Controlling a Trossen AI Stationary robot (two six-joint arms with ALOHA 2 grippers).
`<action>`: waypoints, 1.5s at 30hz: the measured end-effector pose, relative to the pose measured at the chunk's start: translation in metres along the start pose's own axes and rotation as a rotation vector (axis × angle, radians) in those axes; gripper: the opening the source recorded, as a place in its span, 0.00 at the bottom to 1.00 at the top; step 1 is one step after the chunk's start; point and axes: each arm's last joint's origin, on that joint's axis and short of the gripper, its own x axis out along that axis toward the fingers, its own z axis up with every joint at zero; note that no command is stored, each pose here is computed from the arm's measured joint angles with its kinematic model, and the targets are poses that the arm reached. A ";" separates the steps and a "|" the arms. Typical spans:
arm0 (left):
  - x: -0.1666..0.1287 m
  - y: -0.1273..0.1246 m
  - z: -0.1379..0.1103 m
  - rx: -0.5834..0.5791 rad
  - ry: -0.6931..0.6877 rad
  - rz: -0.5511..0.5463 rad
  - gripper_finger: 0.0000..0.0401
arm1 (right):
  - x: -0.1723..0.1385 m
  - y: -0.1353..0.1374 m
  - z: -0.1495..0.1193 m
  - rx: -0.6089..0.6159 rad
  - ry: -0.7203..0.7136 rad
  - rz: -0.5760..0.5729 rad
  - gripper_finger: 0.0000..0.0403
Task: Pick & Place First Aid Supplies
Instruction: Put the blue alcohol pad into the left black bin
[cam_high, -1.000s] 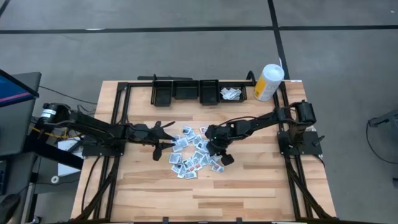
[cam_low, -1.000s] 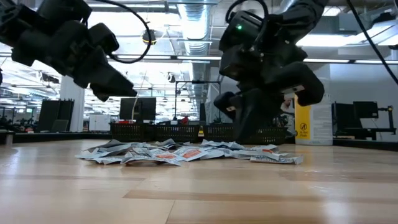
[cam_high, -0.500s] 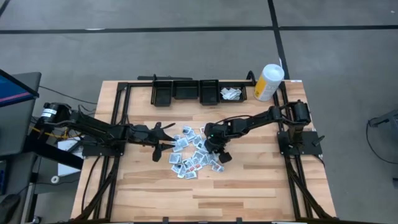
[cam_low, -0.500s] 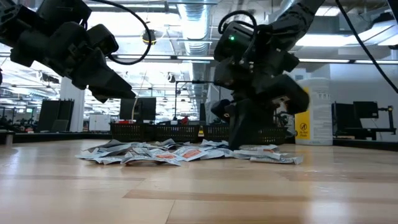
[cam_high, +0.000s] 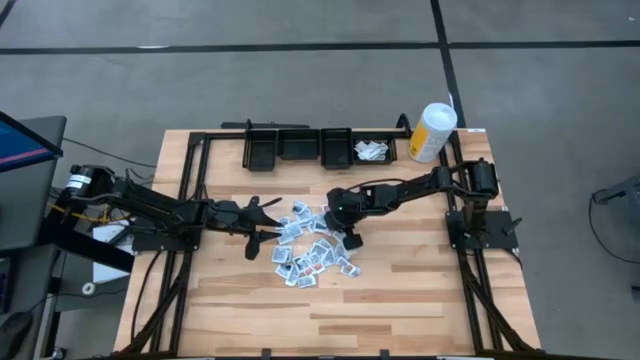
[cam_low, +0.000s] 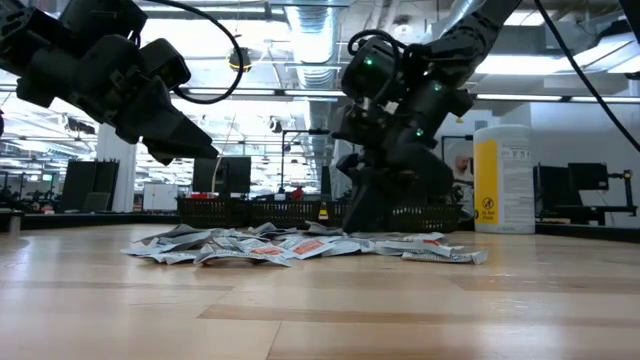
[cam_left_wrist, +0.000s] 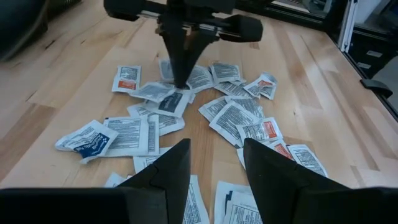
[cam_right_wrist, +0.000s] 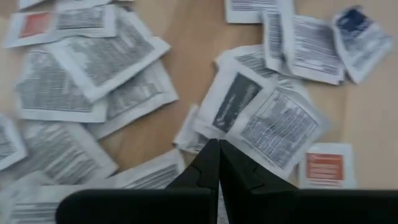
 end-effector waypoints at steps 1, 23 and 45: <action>0.000 0.000 0.000 0.000 0.000 0.000 0.37 | 0.000 -0.002 0.000 0.004 0.003 -0.017 0.00; 0.000 0.000 0.000 0.000 0.000 0.000 0.37 | -0.008 -0.044 -0.015 0.236 0.081 -0.391 0.00; -0.003 0.005 -0.023 0.036 0.203 0.043 0.37 | -0.010 -0.038 -0.024 0.221 0.192 -0.345 0.00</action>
